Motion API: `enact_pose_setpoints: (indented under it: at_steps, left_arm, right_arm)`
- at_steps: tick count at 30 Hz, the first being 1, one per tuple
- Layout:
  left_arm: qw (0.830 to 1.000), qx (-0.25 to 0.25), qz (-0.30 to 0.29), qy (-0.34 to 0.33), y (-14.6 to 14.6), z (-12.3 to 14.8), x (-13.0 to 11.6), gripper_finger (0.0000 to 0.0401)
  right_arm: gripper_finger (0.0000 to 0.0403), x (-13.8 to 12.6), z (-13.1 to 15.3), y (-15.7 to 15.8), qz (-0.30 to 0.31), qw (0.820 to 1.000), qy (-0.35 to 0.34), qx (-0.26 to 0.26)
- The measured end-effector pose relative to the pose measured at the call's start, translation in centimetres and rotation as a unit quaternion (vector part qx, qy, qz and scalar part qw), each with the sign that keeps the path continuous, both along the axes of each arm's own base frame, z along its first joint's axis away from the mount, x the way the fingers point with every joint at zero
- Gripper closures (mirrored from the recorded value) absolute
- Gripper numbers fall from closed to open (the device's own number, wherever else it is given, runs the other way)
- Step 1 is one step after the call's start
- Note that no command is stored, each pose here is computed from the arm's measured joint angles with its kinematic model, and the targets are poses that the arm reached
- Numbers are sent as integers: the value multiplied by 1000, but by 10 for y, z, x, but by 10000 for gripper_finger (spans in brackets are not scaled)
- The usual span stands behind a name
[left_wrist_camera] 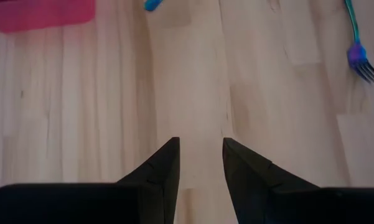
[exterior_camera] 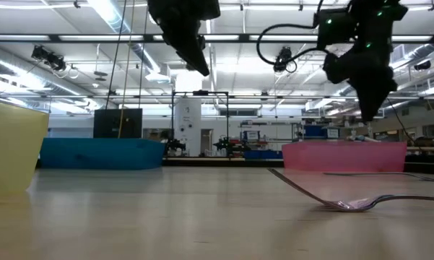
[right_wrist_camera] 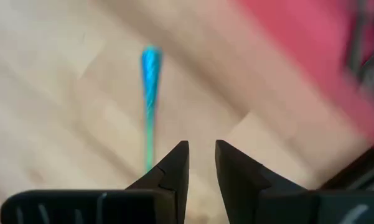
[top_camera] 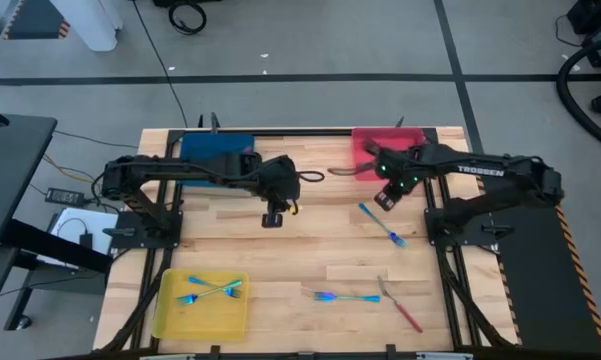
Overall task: Sort silverware by color (type)
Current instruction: Put the red fork into the blue bin
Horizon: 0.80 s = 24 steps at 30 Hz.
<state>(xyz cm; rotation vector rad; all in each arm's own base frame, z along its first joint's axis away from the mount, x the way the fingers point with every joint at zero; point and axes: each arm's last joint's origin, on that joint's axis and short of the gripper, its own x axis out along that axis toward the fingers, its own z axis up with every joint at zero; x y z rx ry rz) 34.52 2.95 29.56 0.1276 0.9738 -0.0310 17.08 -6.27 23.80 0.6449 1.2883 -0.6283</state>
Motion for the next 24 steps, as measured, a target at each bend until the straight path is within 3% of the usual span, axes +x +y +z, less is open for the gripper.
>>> enact_pose_setpoints:
  at_steps: [13,24]
  left_arm:
    - [994,-23,-1,105,-25,-10,-17,280]
    - [981,-26,-19,192,-53,-15,-34,280]
  right_arm:
    - [315,0,4,80,2,999,11,43]
    - [316,11,-11,120,71,996,32,46]
